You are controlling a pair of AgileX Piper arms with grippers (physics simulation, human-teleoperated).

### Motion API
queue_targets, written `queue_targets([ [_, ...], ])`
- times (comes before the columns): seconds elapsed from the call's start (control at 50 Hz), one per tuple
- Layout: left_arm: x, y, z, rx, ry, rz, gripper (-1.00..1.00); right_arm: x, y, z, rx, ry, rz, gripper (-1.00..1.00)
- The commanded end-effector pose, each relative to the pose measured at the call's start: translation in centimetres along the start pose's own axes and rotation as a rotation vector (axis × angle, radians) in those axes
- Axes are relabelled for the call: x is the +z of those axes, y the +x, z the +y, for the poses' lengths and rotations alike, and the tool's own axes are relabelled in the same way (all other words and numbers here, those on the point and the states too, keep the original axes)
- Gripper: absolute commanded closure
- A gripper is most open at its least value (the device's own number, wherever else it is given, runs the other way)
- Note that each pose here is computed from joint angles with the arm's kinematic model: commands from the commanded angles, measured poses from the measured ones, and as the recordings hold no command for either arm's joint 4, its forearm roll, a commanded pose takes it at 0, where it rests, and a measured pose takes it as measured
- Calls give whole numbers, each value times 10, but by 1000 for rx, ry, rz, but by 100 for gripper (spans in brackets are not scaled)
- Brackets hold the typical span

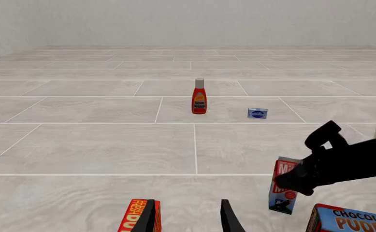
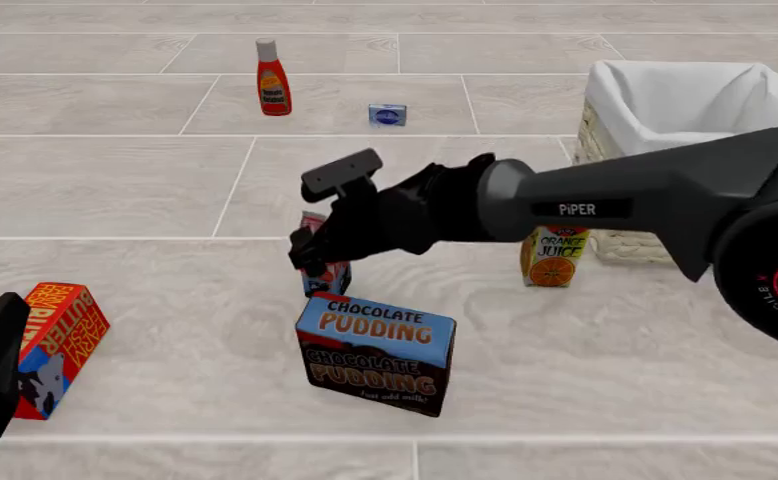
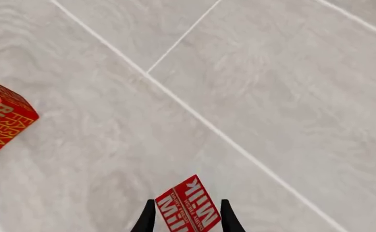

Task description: Pick the milk and place it in the basket.

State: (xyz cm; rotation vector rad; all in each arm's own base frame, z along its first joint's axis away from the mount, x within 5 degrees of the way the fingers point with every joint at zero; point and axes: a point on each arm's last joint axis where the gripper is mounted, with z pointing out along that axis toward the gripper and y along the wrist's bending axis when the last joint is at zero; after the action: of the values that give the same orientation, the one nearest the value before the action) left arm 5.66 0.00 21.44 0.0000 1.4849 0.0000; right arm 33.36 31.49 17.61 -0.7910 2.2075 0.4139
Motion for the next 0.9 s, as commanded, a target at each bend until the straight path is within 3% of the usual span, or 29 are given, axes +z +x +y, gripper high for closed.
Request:
queue_targets([
  [0.02,0,0,0,0,0,0,-100,10,11,1,17,-3,22,-100],
  [0.08,0,0,0,0,0,0,-100,11,12,3,17,-6,27,-100],
  [0.1,0,0,0,0,0,0,-100,9,12,4,17,-7,27,100],
  [0.46,0,0,0,0,0,0,-100,-4,3,4,-4,-8,18,100],
  [0.9,0,0,0,0,0,0,-100,-40,-30,-5,-34,7,-40,100],
])
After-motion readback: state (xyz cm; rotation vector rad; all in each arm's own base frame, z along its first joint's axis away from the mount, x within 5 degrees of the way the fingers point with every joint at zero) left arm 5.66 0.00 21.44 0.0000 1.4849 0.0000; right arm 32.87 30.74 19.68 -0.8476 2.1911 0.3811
